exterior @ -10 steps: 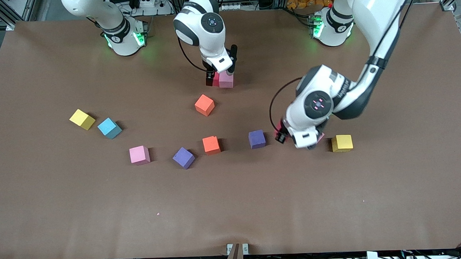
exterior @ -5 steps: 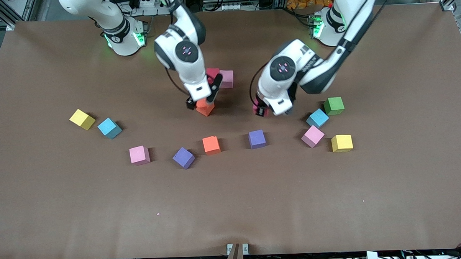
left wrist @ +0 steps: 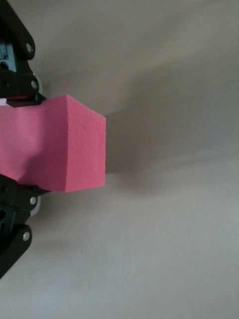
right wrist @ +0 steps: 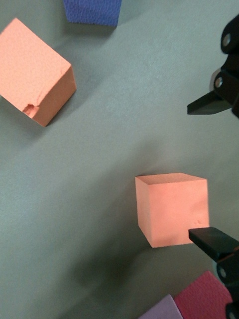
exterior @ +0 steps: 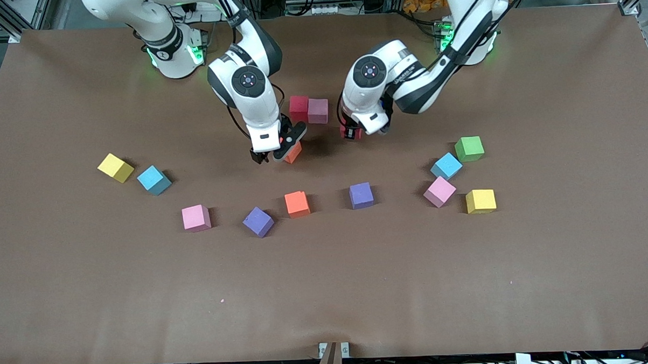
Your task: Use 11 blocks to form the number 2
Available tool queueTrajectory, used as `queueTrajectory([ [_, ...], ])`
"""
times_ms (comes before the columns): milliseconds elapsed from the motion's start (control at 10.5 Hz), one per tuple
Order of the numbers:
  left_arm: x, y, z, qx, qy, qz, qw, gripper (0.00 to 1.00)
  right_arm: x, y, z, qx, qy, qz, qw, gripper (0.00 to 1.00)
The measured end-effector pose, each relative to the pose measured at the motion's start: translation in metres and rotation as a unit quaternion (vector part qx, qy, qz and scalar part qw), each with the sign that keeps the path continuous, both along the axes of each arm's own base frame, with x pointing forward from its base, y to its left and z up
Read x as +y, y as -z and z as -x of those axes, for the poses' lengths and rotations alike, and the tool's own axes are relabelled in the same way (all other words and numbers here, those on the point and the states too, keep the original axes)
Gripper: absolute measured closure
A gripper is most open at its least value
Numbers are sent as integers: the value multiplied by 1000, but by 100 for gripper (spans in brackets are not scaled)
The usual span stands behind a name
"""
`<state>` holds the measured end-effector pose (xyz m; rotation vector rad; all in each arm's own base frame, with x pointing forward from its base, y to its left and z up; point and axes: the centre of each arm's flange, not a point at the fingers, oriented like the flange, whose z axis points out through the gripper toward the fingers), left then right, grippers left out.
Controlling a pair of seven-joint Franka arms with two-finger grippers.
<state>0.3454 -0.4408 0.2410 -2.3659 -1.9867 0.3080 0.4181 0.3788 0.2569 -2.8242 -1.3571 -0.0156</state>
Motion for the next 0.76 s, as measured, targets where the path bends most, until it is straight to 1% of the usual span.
queueTrajectory([
  [191,3,16,21,-2,-16,7,1000,45,3,23,15,-8,8,-5,1000,0],
  [382,6,24,31,2,-38,3,999,45,18,38,30,-14,13,-9,1000,0],
  [478,4,24,34,3,-49,2,999,45,22,43,33,-17,12,-11,1000,0],
  [764,-7,23,48,-1,-69,10,998,45,21,54,33,-19,14,-9,1000,0],
])
